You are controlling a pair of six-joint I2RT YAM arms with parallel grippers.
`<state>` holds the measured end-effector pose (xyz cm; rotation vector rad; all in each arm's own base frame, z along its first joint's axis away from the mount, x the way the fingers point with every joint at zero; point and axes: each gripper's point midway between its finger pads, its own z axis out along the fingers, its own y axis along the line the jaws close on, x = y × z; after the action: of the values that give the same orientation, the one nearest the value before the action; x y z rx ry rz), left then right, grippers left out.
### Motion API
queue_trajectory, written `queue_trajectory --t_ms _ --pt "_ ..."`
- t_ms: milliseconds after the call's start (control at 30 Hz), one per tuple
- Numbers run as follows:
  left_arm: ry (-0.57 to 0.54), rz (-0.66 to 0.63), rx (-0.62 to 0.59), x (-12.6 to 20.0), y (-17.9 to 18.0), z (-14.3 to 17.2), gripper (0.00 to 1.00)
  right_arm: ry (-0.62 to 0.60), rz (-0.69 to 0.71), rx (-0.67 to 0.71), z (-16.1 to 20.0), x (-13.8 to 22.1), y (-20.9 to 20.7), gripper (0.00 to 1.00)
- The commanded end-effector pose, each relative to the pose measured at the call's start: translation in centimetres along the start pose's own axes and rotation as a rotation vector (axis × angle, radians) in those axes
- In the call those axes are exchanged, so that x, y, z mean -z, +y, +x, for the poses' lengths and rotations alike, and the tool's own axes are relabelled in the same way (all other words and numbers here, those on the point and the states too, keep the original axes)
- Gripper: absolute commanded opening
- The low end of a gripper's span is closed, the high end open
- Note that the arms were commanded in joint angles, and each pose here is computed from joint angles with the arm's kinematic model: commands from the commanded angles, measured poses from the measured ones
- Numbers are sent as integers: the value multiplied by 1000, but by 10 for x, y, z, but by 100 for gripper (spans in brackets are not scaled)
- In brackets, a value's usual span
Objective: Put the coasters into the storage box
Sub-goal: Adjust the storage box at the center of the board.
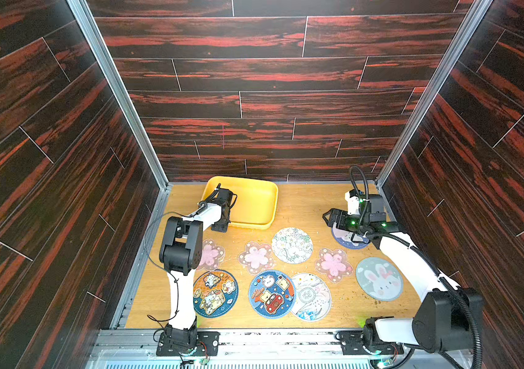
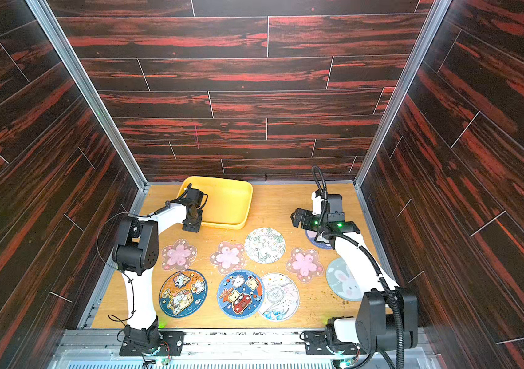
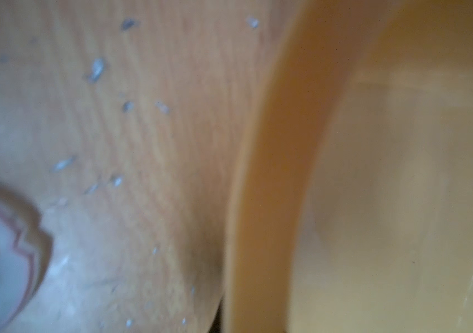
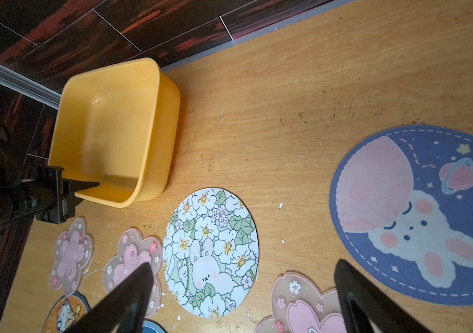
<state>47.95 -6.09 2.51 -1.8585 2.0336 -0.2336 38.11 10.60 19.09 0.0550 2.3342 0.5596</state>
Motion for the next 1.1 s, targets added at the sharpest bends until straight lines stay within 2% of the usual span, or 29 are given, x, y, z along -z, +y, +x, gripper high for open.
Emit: queue_trajectory --t_ms 0,300,500,1067 --pt "2 61 79 26 -24 -1 15 -21 -25 -6 -2 13 9 99" --pt "1 24 69 35 -23 4 26 -18 -26 -6 0 15 9 99" --pt "29 5 47 38 -13 23 33 -14 -33 -8 0 14 10 99" --pt "112 17 -14 57 -4 70 35 7 -57 -32 14 15 12 99"
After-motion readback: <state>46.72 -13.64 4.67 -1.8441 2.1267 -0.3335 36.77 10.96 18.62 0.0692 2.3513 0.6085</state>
